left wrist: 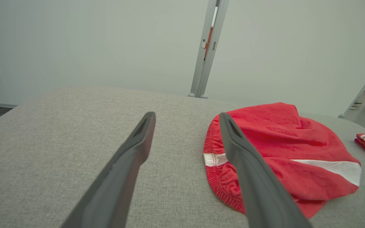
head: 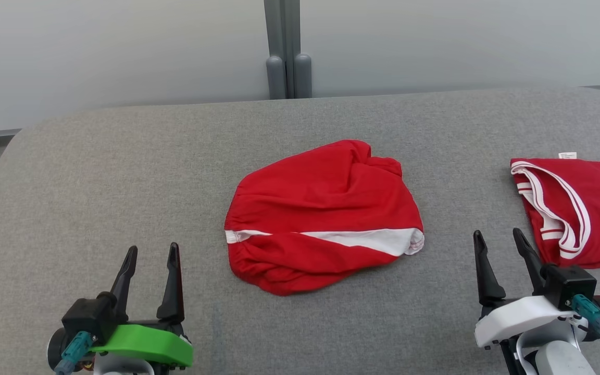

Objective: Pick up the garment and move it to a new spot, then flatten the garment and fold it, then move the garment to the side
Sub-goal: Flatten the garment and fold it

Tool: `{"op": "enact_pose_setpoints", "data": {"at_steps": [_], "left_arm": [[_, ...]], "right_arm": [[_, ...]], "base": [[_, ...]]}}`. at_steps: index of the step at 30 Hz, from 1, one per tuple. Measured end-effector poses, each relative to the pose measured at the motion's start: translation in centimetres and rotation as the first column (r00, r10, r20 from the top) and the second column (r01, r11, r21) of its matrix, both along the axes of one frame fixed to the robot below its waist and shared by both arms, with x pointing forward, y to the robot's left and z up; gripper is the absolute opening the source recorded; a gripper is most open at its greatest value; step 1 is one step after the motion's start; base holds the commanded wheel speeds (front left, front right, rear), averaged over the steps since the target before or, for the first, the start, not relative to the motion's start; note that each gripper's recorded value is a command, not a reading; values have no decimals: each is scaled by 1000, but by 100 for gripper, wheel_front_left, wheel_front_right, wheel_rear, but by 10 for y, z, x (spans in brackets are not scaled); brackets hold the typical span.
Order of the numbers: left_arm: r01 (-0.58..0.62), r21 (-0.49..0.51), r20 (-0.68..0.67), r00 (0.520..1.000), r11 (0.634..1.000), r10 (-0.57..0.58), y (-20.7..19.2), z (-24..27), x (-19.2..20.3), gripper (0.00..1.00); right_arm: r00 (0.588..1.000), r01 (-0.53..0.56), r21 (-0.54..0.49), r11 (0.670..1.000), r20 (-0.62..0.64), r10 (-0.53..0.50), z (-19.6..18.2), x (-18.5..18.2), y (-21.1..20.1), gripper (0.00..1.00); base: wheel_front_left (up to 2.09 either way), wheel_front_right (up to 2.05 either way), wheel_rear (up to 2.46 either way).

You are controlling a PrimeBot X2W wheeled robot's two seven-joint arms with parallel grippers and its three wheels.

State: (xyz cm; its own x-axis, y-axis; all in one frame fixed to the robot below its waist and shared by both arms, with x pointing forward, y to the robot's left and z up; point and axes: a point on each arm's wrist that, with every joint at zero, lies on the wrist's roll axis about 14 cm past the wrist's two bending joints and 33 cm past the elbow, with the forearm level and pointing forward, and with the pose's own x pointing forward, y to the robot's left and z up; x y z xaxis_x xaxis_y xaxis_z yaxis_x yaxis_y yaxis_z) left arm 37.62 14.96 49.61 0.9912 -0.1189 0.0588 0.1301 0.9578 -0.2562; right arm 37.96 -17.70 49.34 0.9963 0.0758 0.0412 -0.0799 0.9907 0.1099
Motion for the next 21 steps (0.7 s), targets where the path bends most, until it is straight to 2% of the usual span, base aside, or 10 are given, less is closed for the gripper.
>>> {"op": "enact_pose_setpoints", "data": {"at_steps": [7,14,17,21], "left_arm": [[12,1,-8,1000,1000,-12,-4,-3,2,100],[96,37,-76,993,995,-93,-28,-24,11,100],[142,38,-130,982,989,-136,-42,-39,21,100],[183,58,-205,964,981,-168,-51,-55,41,100]], "right_arm": [[1000,-3,1,1000,-6,3,-2,2,2,100],[1000,-25,-6,1000,-13,25,-5,11,8,100],[998,-49,-9,999,-45,48,-12,19,16,100],[982,-94,-10,996,-164,91,-34,31,29,100]], "base": [[0,0,0],[0,0,0],[0,0,0],[0,0,0]]}}
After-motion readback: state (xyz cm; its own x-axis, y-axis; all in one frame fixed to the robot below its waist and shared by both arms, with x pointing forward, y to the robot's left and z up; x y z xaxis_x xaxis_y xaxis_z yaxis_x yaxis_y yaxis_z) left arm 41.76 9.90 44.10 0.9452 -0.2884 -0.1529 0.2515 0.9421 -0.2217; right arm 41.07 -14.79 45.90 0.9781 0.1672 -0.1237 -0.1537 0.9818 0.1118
